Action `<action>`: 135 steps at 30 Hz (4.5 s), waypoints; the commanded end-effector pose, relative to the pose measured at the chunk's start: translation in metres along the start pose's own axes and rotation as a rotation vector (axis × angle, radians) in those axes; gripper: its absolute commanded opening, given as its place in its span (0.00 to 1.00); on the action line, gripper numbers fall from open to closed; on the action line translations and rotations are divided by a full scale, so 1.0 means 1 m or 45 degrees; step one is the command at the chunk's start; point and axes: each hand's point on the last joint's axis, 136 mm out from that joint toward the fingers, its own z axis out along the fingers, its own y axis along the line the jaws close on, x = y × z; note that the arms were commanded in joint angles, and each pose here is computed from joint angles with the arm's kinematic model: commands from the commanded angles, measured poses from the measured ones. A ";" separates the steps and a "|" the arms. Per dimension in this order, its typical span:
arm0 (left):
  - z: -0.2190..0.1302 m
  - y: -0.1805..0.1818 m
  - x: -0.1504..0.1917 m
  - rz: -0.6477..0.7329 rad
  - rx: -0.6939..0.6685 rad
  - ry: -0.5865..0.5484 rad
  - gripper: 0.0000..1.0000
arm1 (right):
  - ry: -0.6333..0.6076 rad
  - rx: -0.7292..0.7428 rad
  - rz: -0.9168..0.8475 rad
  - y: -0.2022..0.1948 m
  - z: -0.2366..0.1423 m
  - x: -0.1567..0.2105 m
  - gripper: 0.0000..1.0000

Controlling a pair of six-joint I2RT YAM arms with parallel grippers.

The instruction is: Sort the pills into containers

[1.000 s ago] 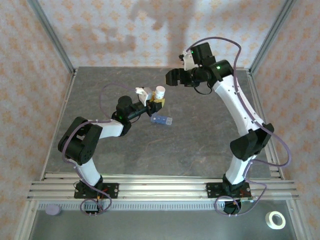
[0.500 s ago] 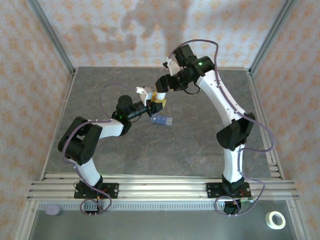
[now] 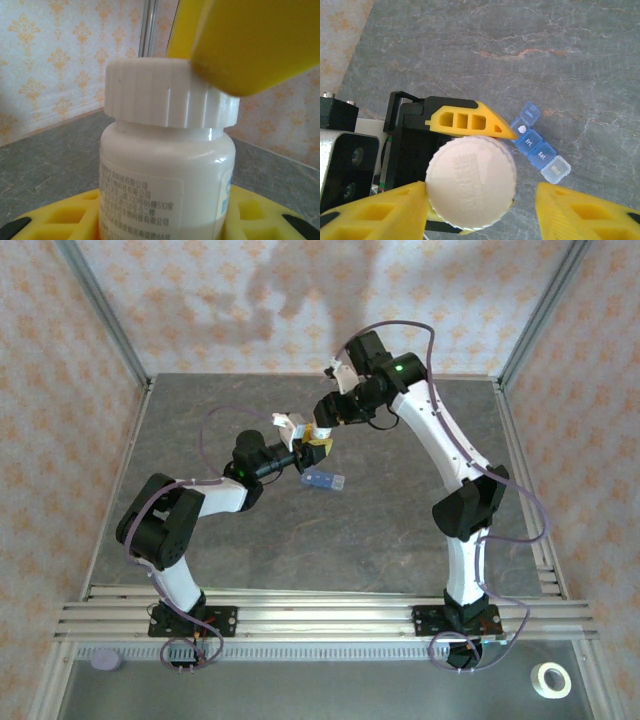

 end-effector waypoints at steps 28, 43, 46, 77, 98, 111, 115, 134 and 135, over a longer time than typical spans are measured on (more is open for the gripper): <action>-0.006 0.015 -0.027 0.165 -0.158 -0.085 0.00 | -0.316 0.098 0.471 -0.007 -0.007 -0.010 0.70; -0.001 0.000 -0.028 0.121 -0.021 -0.067 0.00 | -0.193 0.059 0.053 -0.017 -0.036 -0.006 0.76; 0.000 -0.003 -0.029 0.101 -0.004 -0.072 0.00 | -0.152 0.025 0.031 -0.012 -0.031 -0.013 0.76; 0.000 0.004 -0.036 0.101 -0.058 -0.090 0.00 | -0.067 0.090 0.201 -0.001 0.017 0.003 0.39; -0.007 0.013 -0.035 0.154 -0.150 -0.129 0.00 | -0.484 0.093 0.527 -0.008 -0.044 -0.027 0.73; -0.003 -0.007 -0.042 0.108 0.023 -0.148 0.00 | -0.282 0.059 0.016 -0.008 -0.056 -0.015 0.78; -0.002 -0.011 -0.043 0.080 0.063 -0.147 0.00 | -0.182 0.014 -0.062 -0.004 -0.044 -0.015 0.79; 0.000 -0.013 -0.041 0.048 0.102 -0.133 0.00 | -0.058 -0.043 -0.128 0.014 -0.016 -0.002 0.63; 0.000 -0.013 -0.042 0.048 0.102 -0.133 0.00 | -0.054 -0.041 -0.122 0.013 -0.016 -0.001 0.58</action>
